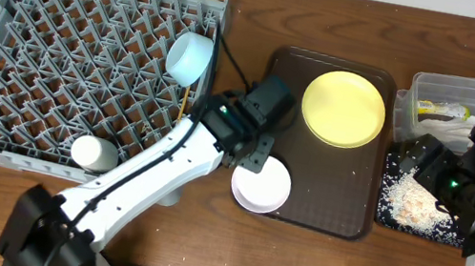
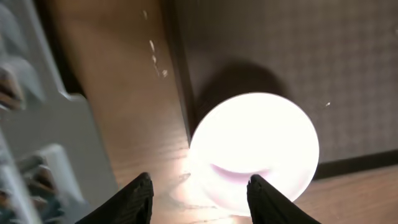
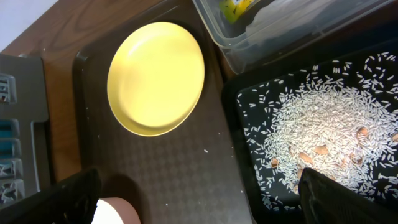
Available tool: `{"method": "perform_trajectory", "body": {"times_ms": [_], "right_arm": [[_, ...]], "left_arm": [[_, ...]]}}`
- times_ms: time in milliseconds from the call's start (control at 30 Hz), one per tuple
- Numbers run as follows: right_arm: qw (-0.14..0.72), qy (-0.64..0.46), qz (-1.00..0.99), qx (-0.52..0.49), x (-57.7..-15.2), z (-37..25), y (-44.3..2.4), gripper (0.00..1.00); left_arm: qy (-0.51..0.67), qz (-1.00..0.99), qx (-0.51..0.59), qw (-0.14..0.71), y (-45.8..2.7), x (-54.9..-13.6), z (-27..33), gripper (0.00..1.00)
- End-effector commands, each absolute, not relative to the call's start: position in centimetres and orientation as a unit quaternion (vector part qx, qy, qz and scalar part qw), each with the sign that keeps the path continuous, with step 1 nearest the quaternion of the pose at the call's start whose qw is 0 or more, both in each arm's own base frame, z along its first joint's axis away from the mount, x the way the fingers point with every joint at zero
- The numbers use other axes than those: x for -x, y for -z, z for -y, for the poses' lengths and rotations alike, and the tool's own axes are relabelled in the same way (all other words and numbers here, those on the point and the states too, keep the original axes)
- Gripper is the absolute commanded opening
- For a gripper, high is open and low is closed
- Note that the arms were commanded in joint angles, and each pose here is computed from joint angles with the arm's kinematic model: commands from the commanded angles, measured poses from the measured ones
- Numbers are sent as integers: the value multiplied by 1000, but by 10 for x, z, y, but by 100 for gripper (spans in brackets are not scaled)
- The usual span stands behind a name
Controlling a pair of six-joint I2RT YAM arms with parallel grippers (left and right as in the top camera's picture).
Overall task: Sort waste into correct bins and load items into the dishwasher
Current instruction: 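Reach the left gripper to the white bowl on the tray, then grasp the white bowl rim with the left gripper and lift it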
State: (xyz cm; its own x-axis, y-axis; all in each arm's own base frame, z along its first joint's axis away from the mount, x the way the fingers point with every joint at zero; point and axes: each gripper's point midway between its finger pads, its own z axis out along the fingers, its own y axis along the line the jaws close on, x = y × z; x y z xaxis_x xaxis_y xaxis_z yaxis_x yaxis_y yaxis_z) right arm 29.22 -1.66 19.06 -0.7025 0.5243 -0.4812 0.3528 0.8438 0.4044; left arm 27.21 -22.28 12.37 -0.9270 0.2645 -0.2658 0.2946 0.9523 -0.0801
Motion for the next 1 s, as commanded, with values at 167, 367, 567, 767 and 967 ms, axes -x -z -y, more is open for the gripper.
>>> {"method": "perform_trajectory", "body": {"times_ms": [167,367,567,767,967], "right_arm": [[307,-144,-911,-235,-294,15,-196,99],[307,-144,-911,-235,-294,15,-196,99],[307,-144,-911,-235,-294,15,-196,99],[307,-144,-911,-235,-294,15,-196,99],[307,-144,-911,-235,-294,15,-196,99]], "left_arm": [[83,-988,-108,71,-59,-252,219,52],[140,-984,-106,28,-34,-235,238,43],[173,-975,-133,26,-35,-229,259,23],[173,-974,-140,42,-35,-233,264,27],[159,-979,-124,33,-19,-235,263,38]]}}
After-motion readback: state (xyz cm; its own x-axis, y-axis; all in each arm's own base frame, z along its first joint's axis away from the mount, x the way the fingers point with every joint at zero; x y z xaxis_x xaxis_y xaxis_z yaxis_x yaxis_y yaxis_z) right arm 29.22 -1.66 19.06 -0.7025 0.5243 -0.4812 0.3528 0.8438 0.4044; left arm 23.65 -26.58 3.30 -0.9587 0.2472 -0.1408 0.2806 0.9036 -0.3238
